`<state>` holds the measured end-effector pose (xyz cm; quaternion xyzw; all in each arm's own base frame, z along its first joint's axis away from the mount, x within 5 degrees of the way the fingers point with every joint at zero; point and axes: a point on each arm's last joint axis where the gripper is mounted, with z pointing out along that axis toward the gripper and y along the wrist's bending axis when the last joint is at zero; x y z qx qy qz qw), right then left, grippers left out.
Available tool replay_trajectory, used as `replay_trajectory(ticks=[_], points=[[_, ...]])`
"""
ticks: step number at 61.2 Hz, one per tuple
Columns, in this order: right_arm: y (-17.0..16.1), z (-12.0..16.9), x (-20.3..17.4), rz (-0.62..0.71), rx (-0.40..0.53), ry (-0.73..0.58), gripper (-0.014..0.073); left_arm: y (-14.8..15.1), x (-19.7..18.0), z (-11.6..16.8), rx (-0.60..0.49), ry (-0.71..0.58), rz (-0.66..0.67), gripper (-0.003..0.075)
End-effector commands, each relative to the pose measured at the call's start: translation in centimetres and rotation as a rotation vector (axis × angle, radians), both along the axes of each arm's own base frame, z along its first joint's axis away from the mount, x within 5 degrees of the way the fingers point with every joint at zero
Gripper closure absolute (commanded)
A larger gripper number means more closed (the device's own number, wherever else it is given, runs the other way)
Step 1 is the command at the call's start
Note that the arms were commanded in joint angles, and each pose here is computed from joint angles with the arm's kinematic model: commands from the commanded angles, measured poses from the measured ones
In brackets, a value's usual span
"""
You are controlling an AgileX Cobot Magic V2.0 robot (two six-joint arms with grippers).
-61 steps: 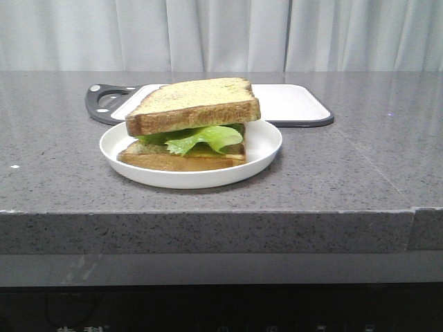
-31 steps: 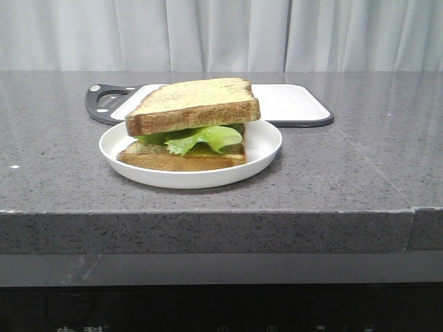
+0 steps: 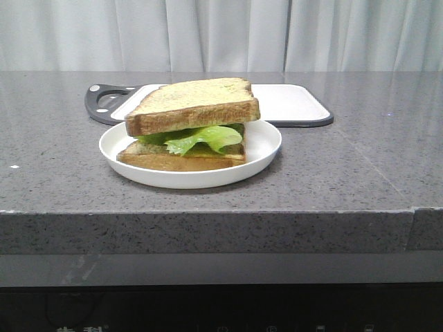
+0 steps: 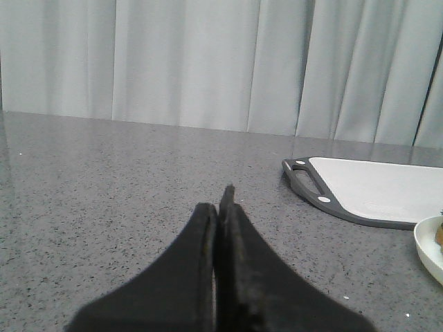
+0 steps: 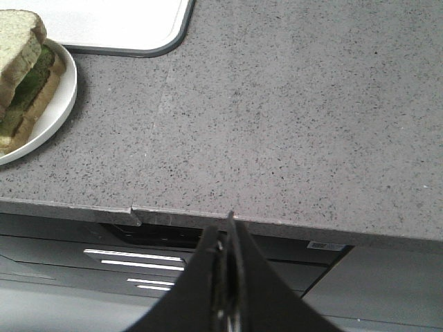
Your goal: Left arm grabs bread, right arm adds lettuce
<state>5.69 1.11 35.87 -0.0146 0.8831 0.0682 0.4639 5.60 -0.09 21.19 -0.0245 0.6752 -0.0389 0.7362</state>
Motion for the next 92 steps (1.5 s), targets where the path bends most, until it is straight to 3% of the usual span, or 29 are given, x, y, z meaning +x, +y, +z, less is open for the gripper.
replay_trajectory(ticks=[1,13,23,33,43,56,92], points=[[-0.1,1.2,0.2,-0.01,0.0,-0.078,0.0713,0.1,-0.3,0.7,-0.013,-0.104,0.006,0.0741],[-0.4,-0.8,0.5,-0.037,-0.008,-0.278,0.0713,0.1,-0.3,0.7,-0.013,-0.104,0.006,0.0741],[-0.6,-6.3,0.2,-0.062,0.006,-0.501,0.0713,0.1,-0.3,0.7,-0.013,-0.104,0.006,0.0741],[-0.7,-11.0,0.0,-0.074,0.013,-0.574,0.0713,0.1,-0.3,0.7,-0.013,-0.104,0.006,0.0741],[-0.8,-13.7,-0.1,-0.092,0.014,-0.607,0.0713,0.1,-0.3,0.7,-0.013,-0.104,0.006,0.0741],[-0.9,-15.4,-0.2,-0.113,0.017,-0.67,0.0713,0.1,-0.3,0.7,-0.013,-0.104,0.006,0.0741],[-0.9,-15.1,-0.2,-0.115,0.019,-0.704,0.0713,0.1,-0.2,0.7,-0.013,-0.102,0.006,0.0741]])
